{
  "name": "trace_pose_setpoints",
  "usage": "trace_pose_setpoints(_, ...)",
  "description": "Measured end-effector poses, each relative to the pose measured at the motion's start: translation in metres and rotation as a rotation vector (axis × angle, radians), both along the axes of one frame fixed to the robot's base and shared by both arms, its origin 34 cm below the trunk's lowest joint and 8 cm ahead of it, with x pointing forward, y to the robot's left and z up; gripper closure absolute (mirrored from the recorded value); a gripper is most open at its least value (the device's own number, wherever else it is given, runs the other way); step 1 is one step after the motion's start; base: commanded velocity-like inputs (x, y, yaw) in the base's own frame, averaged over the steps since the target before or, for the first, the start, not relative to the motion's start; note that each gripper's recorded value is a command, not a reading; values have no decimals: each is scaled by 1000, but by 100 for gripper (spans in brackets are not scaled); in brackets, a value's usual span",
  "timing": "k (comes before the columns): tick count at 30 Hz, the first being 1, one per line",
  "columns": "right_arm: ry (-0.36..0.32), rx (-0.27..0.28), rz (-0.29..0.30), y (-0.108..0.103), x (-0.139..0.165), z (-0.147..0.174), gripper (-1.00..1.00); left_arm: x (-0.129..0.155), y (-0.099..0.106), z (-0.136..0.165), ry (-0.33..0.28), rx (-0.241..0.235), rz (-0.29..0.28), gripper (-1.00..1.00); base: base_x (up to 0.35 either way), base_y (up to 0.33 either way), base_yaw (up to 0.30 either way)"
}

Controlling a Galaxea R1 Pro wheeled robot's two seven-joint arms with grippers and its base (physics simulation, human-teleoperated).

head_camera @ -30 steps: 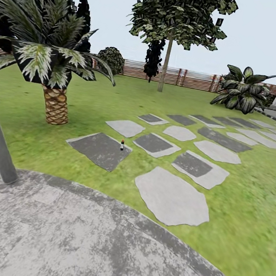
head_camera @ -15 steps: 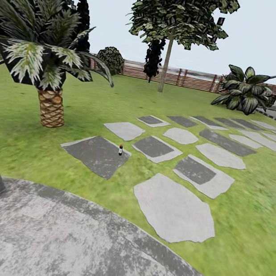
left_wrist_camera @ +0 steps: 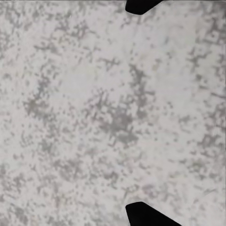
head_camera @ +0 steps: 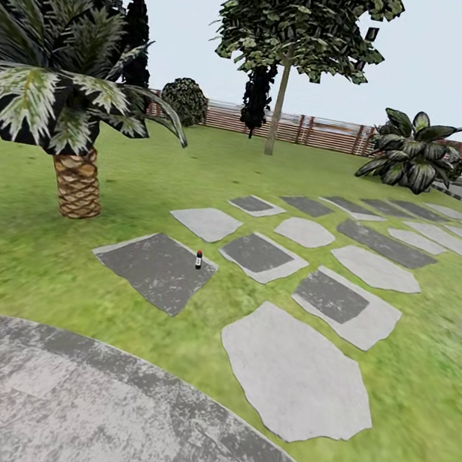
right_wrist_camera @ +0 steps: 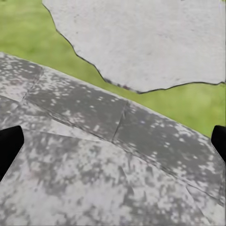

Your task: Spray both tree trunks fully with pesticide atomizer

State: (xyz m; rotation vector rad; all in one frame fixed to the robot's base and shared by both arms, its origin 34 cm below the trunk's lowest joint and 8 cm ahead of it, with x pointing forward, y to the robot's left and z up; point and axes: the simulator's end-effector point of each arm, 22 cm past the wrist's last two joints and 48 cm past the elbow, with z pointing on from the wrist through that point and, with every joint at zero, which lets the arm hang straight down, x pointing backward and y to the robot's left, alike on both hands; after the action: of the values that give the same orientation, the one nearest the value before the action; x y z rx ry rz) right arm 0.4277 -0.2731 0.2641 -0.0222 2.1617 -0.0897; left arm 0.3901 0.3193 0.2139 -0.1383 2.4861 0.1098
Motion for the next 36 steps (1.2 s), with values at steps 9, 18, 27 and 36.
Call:
trace_pose_setpoints(9,-1,1,3,1,1,0,-100,0,1,0,0,1,2,-100,339,0,13)
trace_pose_setpoints(18,0,2,4,2,0,0,-100,0,1,0,-1,1,1,-100,339,0,222)
trace_pose_setpoints(27,1,0,4,1,0,0,-100,0,1,0,0,1,2,-100,339,0,44)
trace_pose_setpoints(36,-1,1,3,1,1,0,-100,0,1,0,-1,1,2,-100,339,0,1)
